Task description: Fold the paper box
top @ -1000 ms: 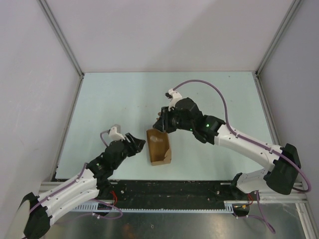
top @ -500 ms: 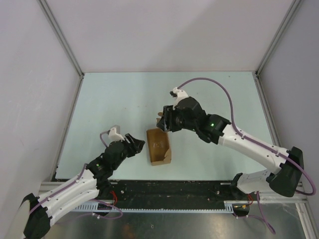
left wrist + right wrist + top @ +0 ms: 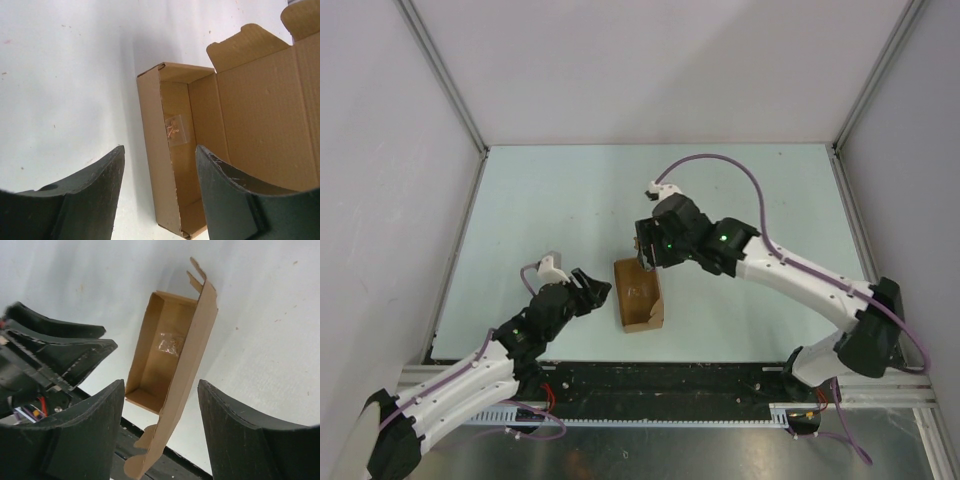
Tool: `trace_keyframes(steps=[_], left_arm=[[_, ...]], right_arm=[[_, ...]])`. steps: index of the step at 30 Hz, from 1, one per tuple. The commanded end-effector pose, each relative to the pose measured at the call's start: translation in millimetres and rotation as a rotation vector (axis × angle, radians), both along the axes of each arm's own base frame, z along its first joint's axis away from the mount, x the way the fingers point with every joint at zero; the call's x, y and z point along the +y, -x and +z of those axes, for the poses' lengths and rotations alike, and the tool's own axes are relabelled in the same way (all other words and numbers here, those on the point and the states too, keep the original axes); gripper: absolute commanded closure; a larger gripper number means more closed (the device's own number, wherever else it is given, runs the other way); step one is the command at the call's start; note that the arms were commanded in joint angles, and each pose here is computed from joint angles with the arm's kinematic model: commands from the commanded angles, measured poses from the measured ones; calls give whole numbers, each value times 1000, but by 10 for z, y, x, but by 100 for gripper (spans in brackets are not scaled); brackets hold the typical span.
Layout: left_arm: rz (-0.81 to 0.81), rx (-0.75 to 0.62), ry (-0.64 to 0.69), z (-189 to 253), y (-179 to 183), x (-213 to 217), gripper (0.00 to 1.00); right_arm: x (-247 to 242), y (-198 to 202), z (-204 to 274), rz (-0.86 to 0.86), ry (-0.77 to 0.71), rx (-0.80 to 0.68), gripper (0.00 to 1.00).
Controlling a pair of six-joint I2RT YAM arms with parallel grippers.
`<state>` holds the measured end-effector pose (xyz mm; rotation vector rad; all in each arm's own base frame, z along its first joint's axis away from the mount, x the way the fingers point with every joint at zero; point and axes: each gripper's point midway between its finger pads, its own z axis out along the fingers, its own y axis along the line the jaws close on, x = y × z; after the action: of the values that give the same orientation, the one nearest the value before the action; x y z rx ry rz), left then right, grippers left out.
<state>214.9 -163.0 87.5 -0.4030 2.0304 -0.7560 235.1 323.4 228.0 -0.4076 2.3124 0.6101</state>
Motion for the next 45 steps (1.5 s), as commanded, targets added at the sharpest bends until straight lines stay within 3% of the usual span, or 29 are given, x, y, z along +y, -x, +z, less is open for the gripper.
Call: trace_keyframes(steps=[1,6,13,19,24,35,42,45], left_arm=[[-20,-6,3,37,17,-5,36],[-27,-1,7,18,42,-6,36],[-30,-3,4,22,46,-4,36],[-38,2,5,12,63,-11,36],[-40,3,3,6,71,-8,36],[-54,-6,1,53,82,-13,35],[-67,-19,-1,133,84,-26,35],[-73,-24,-1,158,87,-31,35]], right_arm=[[84,0,-88,56,98,-2,36],[94,-101,-262,63,217,-4,41],[4,-184,-390,46,319,-25,65],[-2,-196,-370,115,347,-58,76],[-27,-227,-365,134,363,-68,100],[-305,-440,-42,323,469,-243,100],[-422,-529,266,541,297,-327,100],[-447,-519,312,639,305,-385,100]])
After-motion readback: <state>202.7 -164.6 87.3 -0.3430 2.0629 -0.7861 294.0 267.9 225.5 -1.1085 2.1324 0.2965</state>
